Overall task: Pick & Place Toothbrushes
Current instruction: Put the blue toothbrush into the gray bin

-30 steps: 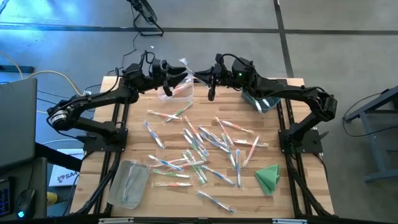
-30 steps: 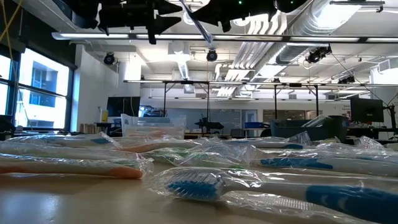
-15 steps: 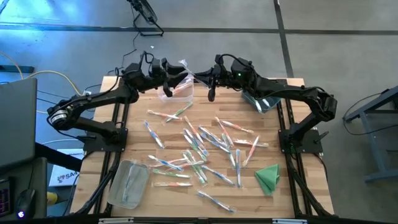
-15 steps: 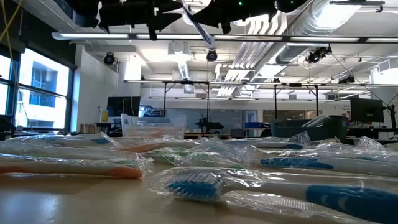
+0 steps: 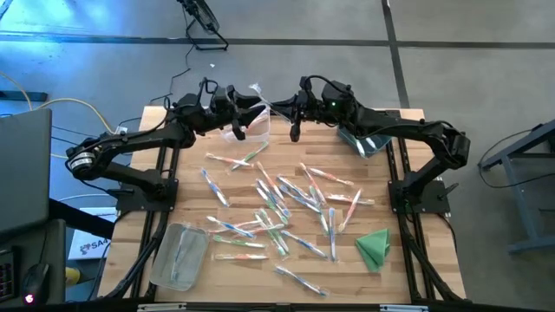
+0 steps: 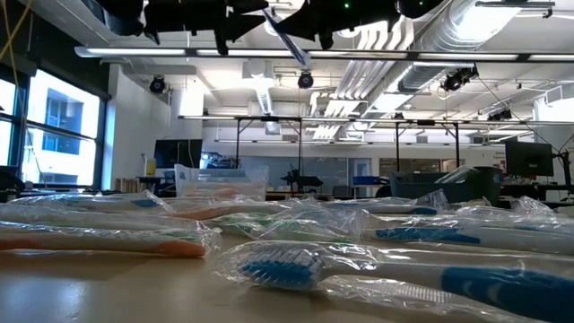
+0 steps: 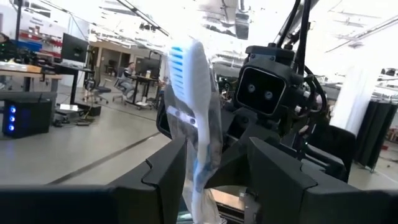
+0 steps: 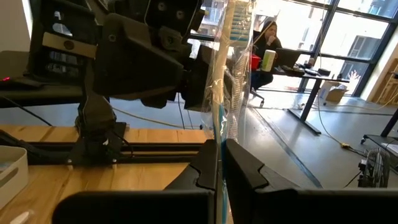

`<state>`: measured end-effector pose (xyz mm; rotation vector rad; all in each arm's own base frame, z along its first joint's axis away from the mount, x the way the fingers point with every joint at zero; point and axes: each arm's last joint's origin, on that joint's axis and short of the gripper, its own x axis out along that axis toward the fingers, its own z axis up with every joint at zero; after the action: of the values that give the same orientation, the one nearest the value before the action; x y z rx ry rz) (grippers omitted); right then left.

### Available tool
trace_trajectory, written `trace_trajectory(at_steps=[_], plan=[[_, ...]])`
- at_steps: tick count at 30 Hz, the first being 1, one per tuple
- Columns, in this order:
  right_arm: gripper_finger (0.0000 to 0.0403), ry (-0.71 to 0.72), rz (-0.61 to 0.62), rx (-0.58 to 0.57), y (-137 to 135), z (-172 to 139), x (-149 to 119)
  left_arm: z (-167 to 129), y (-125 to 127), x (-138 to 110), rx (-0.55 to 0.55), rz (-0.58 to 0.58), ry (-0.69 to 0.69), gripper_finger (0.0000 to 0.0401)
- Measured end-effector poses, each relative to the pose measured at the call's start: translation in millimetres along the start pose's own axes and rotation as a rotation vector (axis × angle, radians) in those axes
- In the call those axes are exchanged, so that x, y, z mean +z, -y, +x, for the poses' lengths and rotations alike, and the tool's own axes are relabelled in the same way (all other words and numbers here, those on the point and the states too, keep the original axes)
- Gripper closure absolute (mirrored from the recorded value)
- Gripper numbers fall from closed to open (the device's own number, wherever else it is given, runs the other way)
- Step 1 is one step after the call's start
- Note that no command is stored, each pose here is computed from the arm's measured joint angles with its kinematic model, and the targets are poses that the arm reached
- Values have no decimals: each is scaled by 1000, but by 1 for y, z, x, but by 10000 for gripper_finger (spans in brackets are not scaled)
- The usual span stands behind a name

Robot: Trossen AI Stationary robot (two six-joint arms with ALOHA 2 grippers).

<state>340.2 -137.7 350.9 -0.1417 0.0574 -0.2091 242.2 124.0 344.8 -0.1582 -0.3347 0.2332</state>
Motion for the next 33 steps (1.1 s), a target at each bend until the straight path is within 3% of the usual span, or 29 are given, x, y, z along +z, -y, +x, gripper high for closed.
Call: trace_trajectory(at_steps=[13, 23, 33], plan=[[399, -19, 9, 32, -1, 0, -2, 8, -6, -16, 9, -59, -36, 233], [399, -34, 12, 26, -1, 0, -4, 10, -6, -13, -6, -46, 8, 235], [399, -35, 11, 9, -1, 0, -3, 10, -6, -14, -6, -44, 7, 311]])
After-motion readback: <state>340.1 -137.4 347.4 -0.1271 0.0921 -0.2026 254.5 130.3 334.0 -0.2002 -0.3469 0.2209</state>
